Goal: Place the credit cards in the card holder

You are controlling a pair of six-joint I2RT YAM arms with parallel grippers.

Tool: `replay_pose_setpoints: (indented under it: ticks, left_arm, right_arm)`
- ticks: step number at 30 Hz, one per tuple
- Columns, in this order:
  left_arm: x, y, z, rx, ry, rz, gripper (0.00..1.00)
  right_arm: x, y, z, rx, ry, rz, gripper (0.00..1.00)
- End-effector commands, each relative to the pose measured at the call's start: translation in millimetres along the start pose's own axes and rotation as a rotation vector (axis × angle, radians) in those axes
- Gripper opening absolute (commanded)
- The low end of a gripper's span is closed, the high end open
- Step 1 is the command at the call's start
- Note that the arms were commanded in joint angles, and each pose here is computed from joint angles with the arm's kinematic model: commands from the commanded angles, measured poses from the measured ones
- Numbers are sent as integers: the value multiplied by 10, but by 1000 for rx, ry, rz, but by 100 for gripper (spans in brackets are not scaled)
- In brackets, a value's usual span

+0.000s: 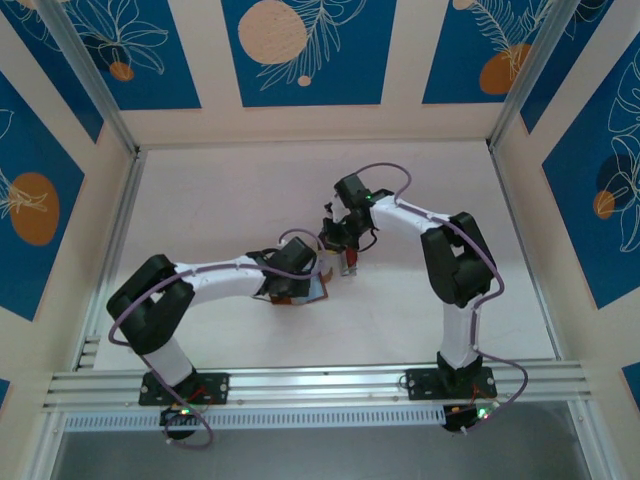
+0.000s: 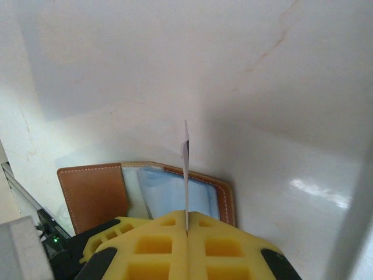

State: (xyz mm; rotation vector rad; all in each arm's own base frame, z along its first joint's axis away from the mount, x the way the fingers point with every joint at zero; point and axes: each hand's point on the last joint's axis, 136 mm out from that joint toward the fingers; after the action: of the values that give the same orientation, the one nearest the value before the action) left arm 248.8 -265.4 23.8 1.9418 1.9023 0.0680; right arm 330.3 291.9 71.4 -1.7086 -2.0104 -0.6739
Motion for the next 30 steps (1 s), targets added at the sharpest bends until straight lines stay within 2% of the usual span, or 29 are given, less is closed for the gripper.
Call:
replay_pose_setpoints:
  ticks: [1,8,21,30]
  left_arm:
    - [81,-356,170,127,1,-13,0]
    - [65,-343,184,125,-2,-7,0]
    - [80,-342,193,122,4,-5,0]
    - [75,-338,198,120,2,-5,0]
  right_arm:
    - [122,-63,-120,11,13,-24,0]
    - [161,-157,-61,32,17,-29,0]
    - [-120,-325,48,64,-89,17,0]
    - [-113,-437,172,101,-91,26,0]
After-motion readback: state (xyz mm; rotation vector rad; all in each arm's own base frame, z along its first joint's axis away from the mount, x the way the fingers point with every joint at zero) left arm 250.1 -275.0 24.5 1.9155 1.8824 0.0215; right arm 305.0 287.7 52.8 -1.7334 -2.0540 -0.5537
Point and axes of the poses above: each hand's point on the last joint's axis, 136 mm out from that joint toward the fingers, its own z axis out along the fingers, its own x axis along the line the jaws close on, y = z × x, and after that the axes turned 5 degrees about -z, right-handed
